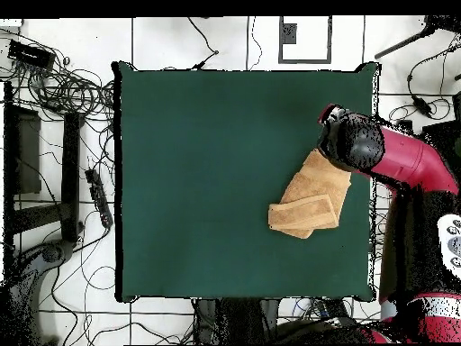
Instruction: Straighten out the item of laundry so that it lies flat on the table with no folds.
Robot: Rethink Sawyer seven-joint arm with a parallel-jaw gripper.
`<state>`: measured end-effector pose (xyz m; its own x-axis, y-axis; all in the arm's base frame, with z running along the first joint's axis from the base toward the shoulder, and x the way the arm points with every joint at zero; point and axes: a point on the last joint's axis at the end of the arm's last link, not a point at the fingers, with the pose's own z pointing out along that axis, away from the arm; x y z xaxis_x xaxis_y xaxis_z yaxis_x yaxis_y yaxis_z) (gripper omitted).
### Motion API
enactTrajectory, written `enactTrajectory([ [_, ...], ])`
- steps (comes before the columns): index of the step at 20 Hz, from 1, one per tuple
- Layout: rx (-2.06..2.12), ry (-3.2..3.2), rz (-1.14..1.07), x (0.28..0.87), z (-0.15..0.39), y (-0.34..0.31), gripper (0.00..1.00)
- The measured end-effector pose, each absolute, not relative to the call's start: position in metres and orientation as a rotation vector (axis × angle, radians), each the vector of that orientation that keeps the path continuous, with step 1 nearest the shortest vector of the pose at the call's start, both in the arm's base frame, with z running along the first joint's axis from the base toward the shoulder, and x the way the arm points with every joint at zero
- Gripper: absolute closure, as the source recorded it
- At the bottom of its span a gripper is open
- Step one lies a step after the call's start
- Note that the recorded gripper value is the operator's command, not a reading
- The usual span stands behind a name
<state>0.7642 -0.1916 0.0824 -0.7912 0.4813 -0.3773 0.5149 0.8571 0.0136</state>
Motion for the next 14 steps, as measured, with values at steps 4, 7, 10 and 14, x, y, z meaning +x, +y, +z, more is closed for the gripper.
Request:
enactTrajectory([
  [4,0.715,2.674,-0.159,0.761,0.084,-0.2,0.0],
  [7,0.692,2.694,-0.203,0.754,0.087,-0.211,0.0],
  [10,0.682,2.708,-0.236,0.749,0.093,-0.221,0.0],
  [14,0.65,2.719,-0.27,0.746,0.098,-0.222,0.0],
])
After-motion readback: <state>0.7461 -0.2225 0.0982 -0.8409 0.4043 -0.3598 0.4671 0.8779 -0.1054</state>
